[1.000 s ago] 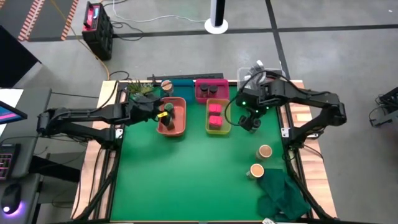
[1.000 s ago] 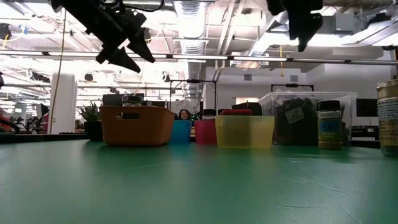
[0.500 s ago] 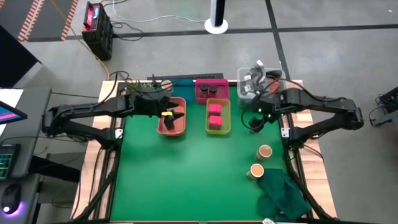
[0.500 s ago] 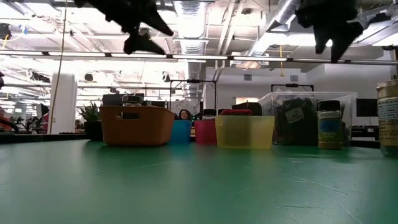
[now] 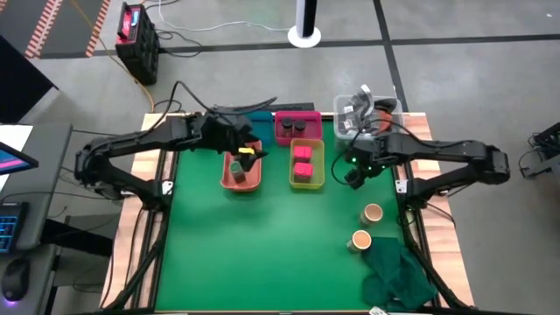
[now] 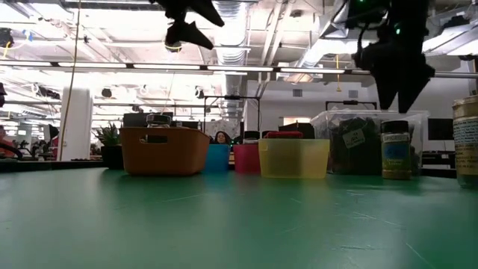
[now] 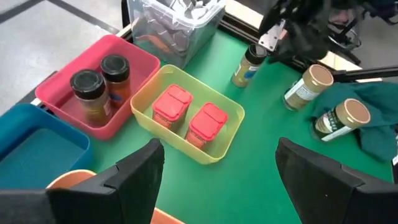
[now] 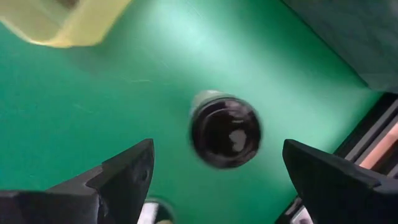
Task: Sort spices by type
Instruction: Put the black seasoning bottle into the red bin
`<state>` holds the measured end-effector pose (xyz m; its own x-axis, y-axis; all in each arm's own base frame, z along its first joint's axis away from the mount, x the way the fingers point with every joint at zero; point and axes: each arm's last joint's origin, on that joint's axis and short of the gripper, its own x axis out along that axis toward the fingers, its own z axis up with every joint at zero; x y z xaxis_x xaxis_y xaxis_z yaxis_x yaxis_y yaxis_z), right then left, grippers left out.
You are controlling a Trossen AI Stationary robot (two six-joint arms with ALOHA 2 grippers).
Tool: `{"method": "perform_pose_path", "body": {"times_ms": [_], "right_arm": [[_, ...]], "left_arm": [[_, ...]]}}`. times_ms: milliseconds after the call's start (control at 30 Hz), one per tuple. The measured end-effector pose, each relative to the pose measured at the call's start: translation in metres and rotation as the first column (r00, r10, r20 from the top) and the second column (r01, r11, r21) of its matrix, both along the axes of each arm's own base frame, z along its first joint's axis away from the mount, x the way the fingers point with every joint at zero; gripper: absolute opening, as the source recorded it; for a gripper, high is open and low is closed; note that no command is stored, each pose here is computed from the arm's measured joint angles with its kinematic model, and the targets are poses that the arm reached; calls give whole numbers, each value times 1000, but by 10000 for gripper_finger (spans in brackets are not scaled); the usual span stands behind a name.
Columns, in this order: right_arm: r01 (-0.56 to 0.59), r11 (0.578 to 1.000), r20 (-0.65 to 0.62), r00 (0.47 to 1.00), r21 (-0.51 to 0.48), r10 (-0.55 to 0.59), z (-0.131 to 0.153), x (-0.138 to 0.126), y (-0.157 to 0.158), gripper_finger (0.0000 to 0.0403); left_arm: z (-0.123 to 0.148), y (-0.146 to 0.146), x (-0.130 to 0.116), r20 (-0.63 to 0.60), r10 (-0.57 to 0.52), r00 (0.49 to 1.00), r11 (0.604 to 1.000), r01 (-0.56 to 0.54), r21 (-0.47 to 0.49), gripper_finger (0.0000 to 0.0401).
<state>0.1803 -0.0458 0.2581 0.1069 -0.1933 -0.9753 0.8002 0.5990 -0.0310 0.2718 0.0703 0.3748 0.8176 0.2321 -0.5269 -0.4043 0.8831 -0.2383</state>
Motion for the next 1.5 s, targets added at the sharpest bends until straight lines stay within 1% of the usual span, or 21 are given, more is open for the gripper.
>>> {"method": "perform_pose_path", "body": {"times_ms": [167,300,367,500,667,767,867,933,1000,1100,1233,1367,1500], "right_arm": [[-7,1000,8,1000,8,7,-16,-2,-13,379],[-30,999,28,999,43,29,-28,-4,-19,377],[-43,997,35,999,69,41,-33,-5,-21,369],[-63,995,27,998,83,60,-36,-6,-23,334],[-114,990,31,993,82,112,-36,-5,-23,267],[-126,988,33,992,86,124,-36,-5,-23,229],[-133,984,53,990,119,128,-34,-4,-22,223],[-146,980,79,988,136,136,-27,-2,-21,223],[-165,979,125,981,122,150,-12,4,-21,223],[-189,979,199,965,78,171,18,12,-21,223],[-211,977,309,929,-18,206,58,23,-28,223],[-246,965,322,910,-88,261,78,46,-46,223],[-311,942,280,900,-129,336,83,80,-70,223]], "left_arm": [[14,1,2,3,11,1000,1000,-11,9,295],[24,5,-1,23,37,999,999,-37,11,295],[26,8,-3,22,50,998,999,-51,12,295],[32,11,-7,13,65,998,998,-65,8,295],[32,13,-8,9,86,996,996,-86,20,295],[32,17,-10,11,105,994,994,-105,20,295],[32,21,-11,15,136,991,991,-136,3,295],[32,24,-12,19,153,988,988,-153,-9,295],[32,26,-13,20,163,986,987,-163,-12,295],[32,29,-14,21,172,985,985,-171,-13,295],[32,30,-14,22,177,984,984,-177,-12,295],[32,31,-14,21,175,984,985,-175,-6,295],[32,31,-14,19,173,985,985,-172,-8,295]]}}
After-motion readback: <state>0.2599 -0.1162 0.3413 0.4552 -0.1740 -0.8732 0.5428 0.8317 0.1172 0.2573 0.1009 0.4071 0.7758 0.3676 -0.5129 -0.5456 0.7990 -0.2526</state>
